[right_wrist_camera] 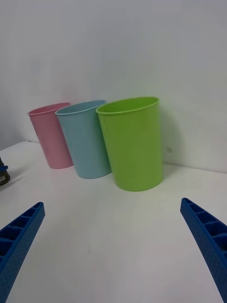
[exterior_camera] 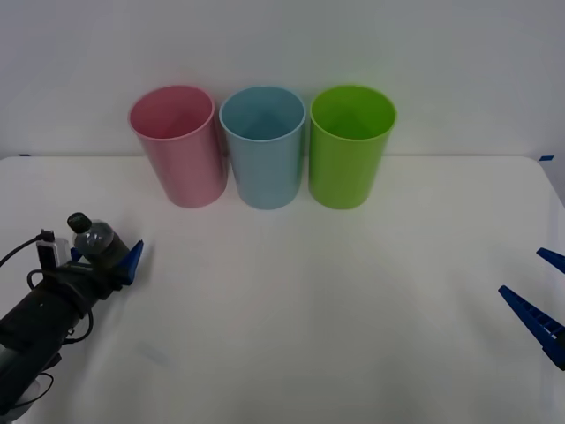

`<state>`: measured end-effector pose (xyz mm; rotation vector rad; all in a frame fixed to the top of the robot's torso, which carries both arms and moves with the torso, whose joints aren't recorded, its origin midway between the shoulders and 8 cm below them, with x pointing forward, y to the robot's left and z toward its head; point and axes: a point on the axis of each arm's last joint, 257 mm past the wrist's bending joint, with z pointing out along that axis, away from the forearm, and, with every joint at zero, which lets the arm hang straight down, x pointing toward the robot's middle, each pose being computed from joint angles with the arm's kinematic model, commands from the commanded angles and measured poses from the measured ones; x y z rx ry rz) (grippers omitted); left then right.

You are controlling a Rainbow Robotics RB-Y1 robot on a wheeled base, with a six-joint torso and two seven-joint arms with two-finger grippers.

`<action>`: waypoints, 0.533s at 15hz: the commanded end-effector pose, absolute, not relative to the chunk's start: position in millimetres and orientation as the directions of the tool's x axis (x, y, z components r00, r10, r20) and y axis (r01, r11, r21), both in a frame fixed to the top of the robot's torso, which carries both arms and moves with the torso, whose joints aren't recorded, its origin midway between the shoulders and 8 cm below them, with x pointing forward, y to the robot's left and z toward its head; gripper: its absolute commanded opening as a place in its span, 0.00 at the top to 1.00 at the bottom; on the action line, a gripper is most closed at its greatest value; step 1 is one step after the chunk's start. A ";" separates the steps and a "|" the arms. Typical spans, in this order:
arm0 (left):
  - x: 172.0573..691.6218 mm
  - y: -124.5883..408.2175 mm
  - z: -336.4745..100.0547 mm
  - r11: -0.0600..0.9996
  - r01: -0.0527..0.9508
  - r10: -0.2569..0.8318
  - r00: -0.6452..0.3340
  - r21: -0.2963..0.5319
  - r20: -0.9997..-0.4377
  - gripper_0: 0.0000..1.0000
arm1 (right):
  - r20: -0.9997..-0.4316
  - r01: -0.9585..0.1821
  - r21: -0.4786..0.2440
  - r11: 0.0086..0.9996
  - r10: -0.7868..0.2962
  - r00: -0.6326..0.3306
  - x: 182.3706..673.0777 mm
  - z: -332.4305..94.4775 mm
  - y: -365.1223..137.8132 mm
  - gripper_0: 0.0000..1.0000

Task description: Grasp the object on the table and drop it into the matching bin: aluminum can to the light blue bin, PET bottle to the pink bin.

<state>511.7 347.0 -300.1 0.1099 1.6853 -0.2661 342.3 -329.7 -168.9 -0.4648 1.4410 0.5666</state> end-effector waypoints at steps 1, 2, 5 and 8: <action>511.7 346.5 -300.6 0.968 0.227 -0.079 -0.134 -0.109 -0.988 0.00 | -0.996 -0.618 0.039 0.785 0.082 0.041 342.3 -168.9 -329.7 0.00; 511.6 346.2 -300.5 0.968 0.229 -0.076 -0.133 -0.106 -0.988 0.42 | -0.996 -0.618 0.039 0.785 0.082 0.041 342.3 -168.9 -329.7 0.00; 511.1 348.1 -299.5 0.969 0.228 -0.068 -0.128 -0.096 -0.989 1.00 | -0.996 -0.618 0.039 0.785 0.082 0.041 342.3 -168.9 -329.7 0.00; 511.0 350.2 -299.1 0.971 0.225 -0.057 -0.125 -0.084 -0.991 1.00 | -0.996 -0.618 0.039 0.785 0.082 0.041 342.3 -168.9 -329.7 0.00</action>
